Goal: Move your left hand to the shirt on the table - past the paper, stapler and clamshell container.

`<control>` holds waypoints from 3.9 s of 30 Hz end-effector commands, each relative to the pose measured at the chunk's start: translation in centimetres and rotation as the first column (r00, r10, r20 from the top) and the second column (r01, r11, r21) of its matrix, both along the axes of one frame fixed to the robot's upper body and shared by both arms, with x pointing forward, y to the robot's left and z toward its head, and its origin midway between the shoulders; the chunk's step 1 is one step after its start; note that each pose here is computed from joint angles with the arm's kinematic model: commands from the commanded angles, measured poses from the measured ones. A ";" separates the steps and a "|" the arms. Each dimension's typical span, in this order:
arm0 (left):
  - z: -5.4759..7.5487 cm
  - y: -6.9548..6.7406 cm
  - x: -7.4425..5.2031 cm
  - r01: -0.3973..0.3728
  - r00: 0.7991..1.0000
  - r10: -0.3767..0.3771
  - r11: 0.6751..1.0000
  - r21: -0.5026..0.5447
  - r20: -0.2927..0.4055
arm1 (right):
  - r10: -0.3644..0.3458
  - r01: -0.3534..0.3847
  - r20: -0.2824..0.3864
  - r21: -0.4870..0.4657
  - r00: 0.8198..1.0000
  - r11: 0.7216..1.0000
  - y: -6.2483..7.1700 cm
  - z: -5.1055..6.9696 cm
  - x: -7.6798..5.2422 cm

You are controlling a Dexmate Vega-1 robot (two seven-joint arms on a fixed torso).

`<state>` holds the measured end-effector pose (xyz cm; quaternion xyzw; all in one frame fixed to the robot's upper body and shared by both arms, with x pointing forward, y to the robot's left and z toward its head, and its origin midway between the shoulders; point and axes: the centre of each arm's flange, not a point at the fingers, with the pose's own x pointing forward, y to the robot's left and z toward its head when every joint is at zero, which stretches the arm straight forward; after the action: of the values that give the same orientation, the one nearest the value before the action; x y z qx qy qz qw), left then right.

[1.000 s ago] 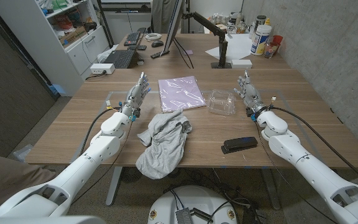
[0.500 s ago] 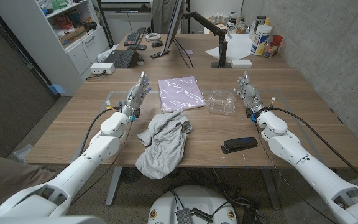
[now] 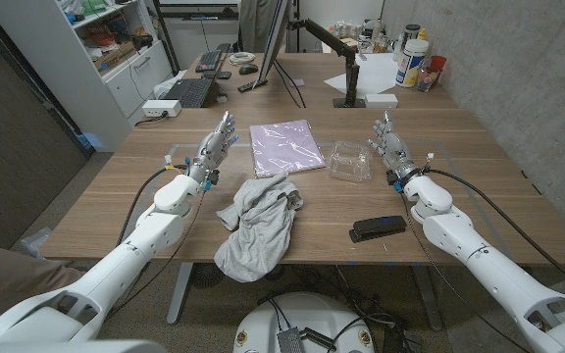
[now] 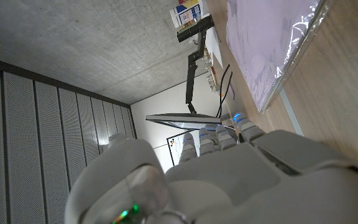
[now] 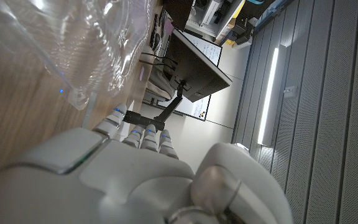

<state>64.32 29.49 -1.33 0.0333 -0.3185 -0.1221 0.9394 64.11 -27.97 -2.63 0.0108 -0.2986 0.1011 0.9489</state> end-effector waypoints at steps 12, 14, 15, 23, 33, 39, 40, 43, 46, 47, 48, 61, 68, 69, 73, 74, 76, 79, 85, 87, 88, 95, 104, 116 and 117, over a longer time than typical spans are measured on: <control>1.4 0.1 -1.1 -0.012 0.998 0.002 0.987 0.162 0.063 | -0.025 0.025 0.029 -0.004 0.999 1.000 -0.2 0.5 -0.7; 1.7 0.0 -1.3 -0.019 0.997 0.003 0.977 0.210 0.074 | -0.028 0.029 0.029 -0.012 0.999 1.000 -0.3 0.5 -0.8; 1.7 0.0 -1.3 -0.019 0.997 0.004 0.977 0.212 0.075 | -0.029 0.029 0.029 -0.012 0.999 1.000 -0.3 0.5 -0.8; 2.1 -0.4 -2.1 -0.037 0.993 0.004 0.957 0.287 0.115 | -0.042 0.042 0.024 -0.012 0.999 0.999 -0.5 0.6 -0.9; 2.3 -0.8 -2.7 -0.035 0.990 -0.009 0.951 0.307 0.142 | -0.050 0.050 0.024 -0.014 0.998 0.999 -0.7 0.6 -1.0; 2.1 -1.0 -3.2 -0.036 0.985 -0.012 0.960 0.276 0.170 | -0.055 0.055 0.018 -0.009 0.998 0.998 -0.8 0.5 -1.0; 2.1 -1.0 -3.2 -0.037 0.985 -0.012 0.960 0.276 0.171 | -0.055 0.055 0.017 -0.009 0.998 0.998 -0.8 0.5 -1.0; 2.2 -1.0 -3.4 -0.043 0.983 -0.010 0.957 0.288 0.181 | -0.057 0.057 0.018 -0.010 0.998 0.998 -0.8 0.5 -0.9; 2.0 -0.9 -3.8 -0.070 0.981 0.015 0.957 0.280 0.192 | -0.057 0.057 0.014 -0.008 0.998 0.998 -0.8 0.5 -0.8; 2.0 -0.9 -3.8 -0.070 0.981 0.016 0.957 0.280 0.192 | -0.057 0.057 0.014 -0.008 0.998 0.998 -0.8 0.5 -0.8; 2.0 -0.8 -4.0 -0.096 0.977 0.034 0.951 0.293 0.210 | -0.057 0.057 0.016 -0.009 0.998 0.998 -0.7 0.5 -0.8; 2.0 -0.5 -4.9 -0.119 0.969 0.036 0.937 0.330 0.245 | -0.055 0.055 0.010 -0.018 0.998 0.998 -0.3 0.3 -0.6; 2.1 -0.1 -5.4 -0.136 0.962 0.039 0.926 0.352 0.270 | -0.056 0.056 0.012 -0.019 0.998 0.998 -0.1 0.2 -0.5; 2.3 0.0 -5.7 -0.145 0.960 0.036 0.913 0.381 0.277 | -0.058 0.059 0.006 -0.013 0.998 0.998 -0.2 0.1 -0.5; 2.6 0.0 -5.9 -0.156 0.956 0.036 0.904 0.399 0.292 | -0.063 0.063 0.009 -0.013 0.998 0.998 -0.4 0.0 -0.5; 2.6 0.0 -5.9 -0.156 0.956 0.036 0.904 0.399 0.292 | -0.063 0.063 0.009 -0.013 0.998 0.998 -0.4 0.0 -0.5; 2.8 0.0 -6.0 -0.161 0.952 0.028 0.893 0.419 0.305 | -0.072 0.072 0.012 -0.009 0.997 0.997 -0.6 0.0 -0.5; 2.9 -0.2 -6.2 -0.168 0.948 0.020 0.879 0.446 0.319 | -0.076 0.077 0.017 -0.012 0.997 0.997 -0.7 0.1 -0.5; 3.1 -0.6 -6.5 -0.198 0.926 0.015 0.869 0.452 0.378 | -0.081 0.082 0.028 -0.030 0.996 0.996 -0.7 0.2 -0.7; 3.4 -0.8 -6.6 -0.204 0.919 0.002 0.858 0.471 0.394 | -0.077 0.078 0.026 -0.030 0.997 0.997 -0.6 0.2 -0.7; 3.5 -0.8 -6.6 -0.204 0.919 0.002 0.858 0.472 0.395 | -0.077 0.078 0.026 -0.030 0.997 0.997 -0.6 0.2 -0.7; 3.9 -1.3 -6.8 -0.209 0.907 -0.029 0.836 0.508 0.421 | -0.078 0.079 0.029 -0.032 0.997 0.996 -0.5 0.3 -0.7; 4.3 -1.4 -7.3 -0.241 0.880 -0.055 0.805 0.543 0.472 | -0.083 0.084 0.034 -0.040 0.996 0.996 -0.7 0.5 -0.8; 4.4 -1.2 -8.2 -0.283 0.857 -0.097 0.733 0.619 0.506 | -0.083 0.085 0.038 -0.054 0.996 0.995 -0.8 0.9 -0.8; 4.4 -1.2 -8.2 -0.283 0.857 -0.097 0.733 0.619 0.507 | -0.083 0.085 0.038 -0.054 0.996 0.995 -0.8 0.9 -0.8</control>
<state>56.86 28.35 2.88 0.3728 -0.4739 -0.1554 0.7825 63.28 -28.68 -2.12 -0.0228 -0.3121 0.0678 0.9474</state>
